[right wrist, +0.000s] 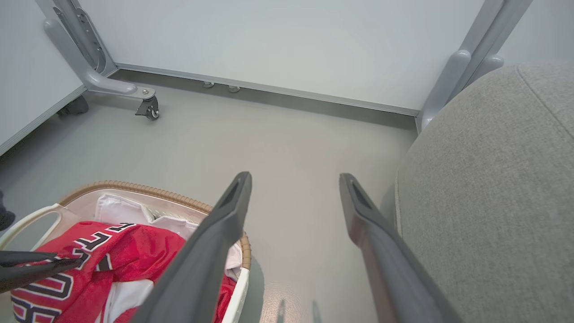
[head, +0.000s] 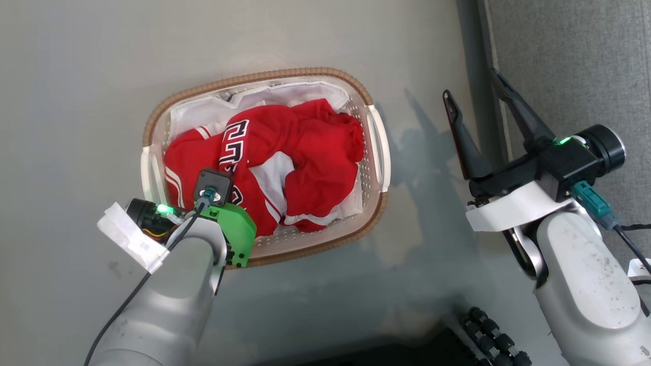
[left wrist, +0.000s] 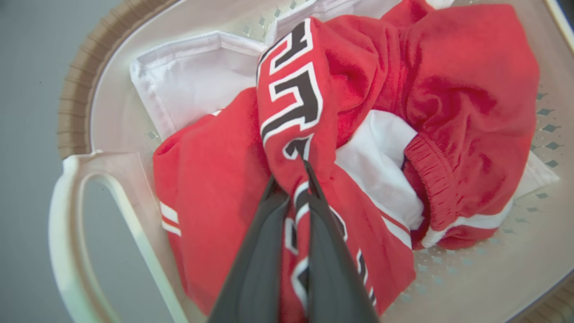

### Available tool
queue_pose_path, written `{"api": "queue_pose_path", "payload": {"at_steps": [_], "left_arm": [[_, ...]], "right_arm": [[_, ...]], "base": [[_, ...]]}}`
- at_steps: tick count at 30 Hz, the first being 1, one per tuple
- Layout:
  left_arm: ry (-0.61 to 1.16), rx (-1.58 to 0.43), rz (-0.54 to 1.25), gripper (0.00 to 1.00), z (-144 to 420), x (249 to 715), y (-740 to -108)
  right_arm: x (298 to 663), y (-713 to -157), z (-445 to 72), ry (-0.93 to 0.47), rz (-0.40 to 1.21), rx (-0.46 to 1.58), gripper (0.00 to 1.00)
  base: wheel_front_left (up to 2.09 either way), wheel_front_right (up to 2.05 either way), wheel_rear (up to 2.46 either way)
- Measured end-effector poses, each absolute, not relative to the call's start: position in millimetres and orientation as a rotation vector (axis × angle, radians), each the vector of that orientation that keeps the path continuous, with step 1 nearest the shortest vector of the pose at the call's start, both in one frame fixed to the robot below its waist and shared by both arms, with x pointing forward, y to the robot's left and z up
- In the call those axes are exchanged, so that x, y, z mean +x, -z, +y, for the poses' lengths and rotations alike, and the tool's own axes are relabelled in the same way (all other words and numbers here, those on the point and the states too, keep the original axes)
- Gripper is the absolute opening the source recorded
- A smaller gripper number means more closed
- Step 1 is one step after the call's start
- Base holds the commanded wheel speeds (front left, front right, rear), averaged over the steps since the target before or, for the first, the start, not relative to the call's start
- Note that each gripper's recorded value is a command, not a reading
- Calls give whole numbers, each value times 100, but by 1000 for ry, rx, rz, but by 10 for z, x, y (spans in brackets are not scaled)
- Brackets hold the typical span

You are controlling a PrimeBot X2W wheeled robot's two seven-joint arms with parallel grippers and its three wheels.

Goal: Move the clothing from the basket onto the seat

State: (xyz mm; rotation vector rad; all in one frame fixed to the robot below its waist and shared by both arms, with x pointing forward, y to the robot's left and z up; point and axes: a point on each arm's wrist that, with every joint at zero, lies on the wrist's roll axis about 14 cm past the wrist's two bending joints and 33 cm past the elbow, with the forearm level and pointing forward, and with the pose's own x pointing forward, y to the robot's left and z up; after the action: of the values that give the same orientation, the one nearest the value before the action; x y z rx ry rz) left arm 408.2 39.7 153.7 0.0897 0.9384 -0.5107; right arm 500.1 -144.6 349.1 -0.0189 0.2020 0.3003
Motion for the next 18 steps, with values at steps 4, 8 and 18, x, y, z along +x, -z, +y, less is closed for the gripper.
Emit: {"api": "queue_pose_path", "payload": {"at_steps": [4, 8, 18], "left_arm": [[507, 69, 866, 0, 311, 4191, -1725], [524, 48, 755, 0, 185, 4334, -2020], [494, 27, 603, 0, 282, 4333, -2596]], "right_arm": [[4995, -3575, -1423, -300, 189, -12, 100], [5009, -3735, -1392, -295, 156, 0, 100], [4920, -4107, -1251, -317, 94, 22, 100]], "base": [[0, 0, 0], [0, 0, 0], [0, 0, 0]]}}
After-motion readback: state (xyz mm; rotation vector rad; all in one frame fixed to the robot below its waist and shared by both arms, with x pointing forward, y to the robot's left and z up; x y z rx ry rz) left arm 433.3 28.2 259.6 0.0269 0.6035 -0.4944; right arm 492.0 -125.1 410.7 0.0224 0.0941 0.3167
